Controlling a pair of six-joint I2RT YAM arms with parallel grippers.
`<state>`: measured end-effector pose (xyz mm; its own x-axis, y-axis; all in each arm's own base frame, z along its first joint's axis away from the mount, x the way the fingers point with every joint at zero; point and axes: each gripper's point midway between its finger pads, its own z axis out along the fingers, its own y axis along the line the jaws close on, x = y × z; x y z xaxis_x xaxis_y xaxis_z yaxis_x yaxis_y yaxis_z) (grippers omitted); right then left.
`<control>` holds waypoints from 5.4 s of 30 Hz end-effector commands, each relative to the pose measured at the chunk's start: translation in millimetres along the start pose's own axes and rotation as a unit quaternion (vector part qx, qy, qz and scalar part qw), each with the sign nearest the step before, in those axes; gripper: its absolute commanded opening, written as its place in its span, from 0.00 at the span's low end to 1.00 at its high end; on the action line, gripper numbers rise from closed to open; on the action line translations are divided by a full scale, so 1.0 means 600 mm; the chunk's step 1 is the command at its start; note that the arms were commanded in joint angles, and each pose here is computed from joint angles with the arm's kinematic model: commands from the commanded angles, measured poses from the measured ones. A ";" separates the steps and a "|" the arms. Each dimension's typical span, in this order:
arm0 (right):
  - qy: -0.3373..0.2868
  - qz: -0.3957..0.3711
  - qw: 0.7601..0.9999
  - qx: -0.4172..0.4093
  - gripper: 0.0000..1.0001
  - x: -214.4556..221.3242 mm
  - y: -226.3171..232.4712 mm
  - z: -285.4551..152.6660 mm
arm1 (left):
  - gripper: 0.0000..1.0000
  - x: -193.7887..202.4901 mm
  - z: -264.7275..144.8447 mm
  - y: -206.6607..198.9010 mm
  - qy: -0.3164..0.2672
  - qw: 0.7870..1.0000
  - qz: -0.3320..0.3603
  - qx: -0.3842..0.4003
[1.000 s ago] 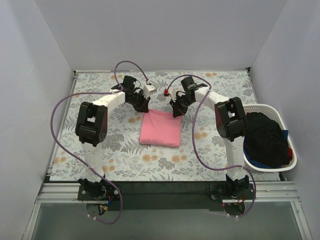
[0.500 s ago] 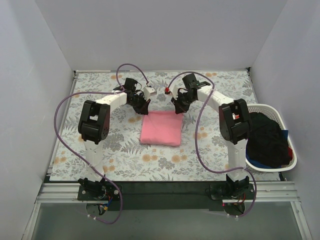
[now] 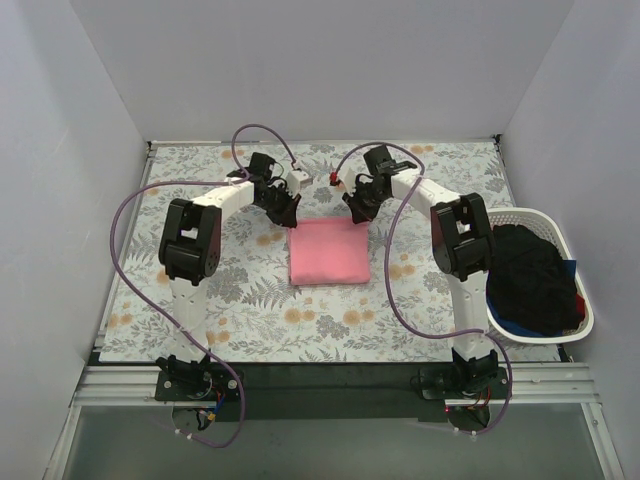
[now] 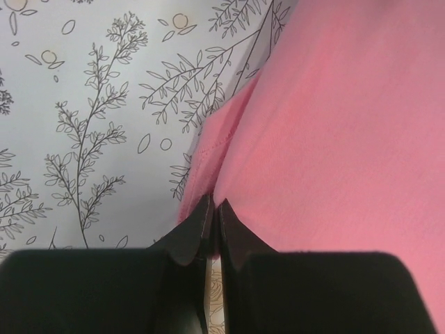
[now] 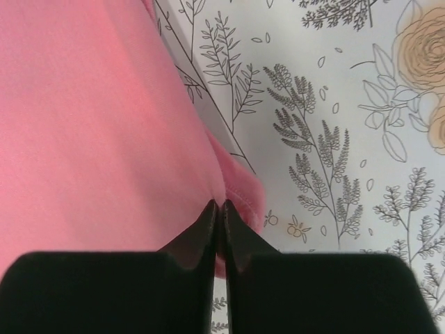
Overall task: Fold and stack the t-shirts
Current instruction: Fold the tshirt, then neatly place the folded tshirt to the corner
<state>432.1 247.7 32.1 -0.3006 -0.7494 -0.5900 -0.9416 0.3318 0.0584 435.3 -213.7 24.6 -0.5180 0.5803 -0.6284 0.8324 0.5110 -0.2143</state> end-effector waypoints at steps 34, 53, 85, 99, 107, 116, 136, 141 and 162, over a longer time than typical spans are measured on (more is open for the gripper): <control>-0.171 0.414 0.887 -0.115 0.98 -0.046 -0.040 0.017 | 0.88 -0.061 0.008 0.009 -0.147 0.861 -0.473 0.112; -0.217 0.381 0.874 -0.209 0.98 -0.153 0.167 -0.131 | 0.93 -0.104 -0.146 -0.174 -0.159 0.873 -0.420 0.193; -0.129 0.459 0.837 -0.266 0.98 -0.046 0.303 -0.035 | 0.95 0.011 -0.060 -0.300 -0.064 0.859 -0.447 0.240; -0.127 0.487 0.829 -0.243 0.98 0.030 0.288 -0.040 | 0.95 0.105 -0.059 -0.270 -0.042 0.840 -0.505 0.195; -0.207 0.387 0.871 -0.223 0.98 -0.076 0.256 -0.140 | 0.95 -0.020 -0.150 -0.269 -0.113 0.886 -0.400 0.205; -0.243 0.345 0.887 -0.188 0.98 -0.155 0.109 -0.083 | 0.95 -0.114 -0.108 -0.122 -0.167 0.880 -0.415 0.160; -0.285 0.352 0.885 -0.104 0.96 -0.135 -0.023 -0.118 | 0.95 -0.122 -0.146 0.019 -0.220 0.891 -0.395 0.050; -0.263 0.291 0.920 0.013 0.97 -0.155 -0.008 -0.209 | 0.96 -0.130 -0.242 0.011 -0.207 0.903 -0.371 -0.064; 0.023 0.134 0.986 0.095 0.38 -0.100 0.256 0.008 | 0.97 -0.042 -0.334 -0.046 -0.153 0.900 -0.364 -0.183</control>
<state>297.2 362.3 86.2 -0.4983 -0.6481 -0.5759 -0.8268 0.5551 0.0907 394.2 -124.9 173.7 -0.8139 -0.1802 -0.5524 0.1238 0.8751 -0.4679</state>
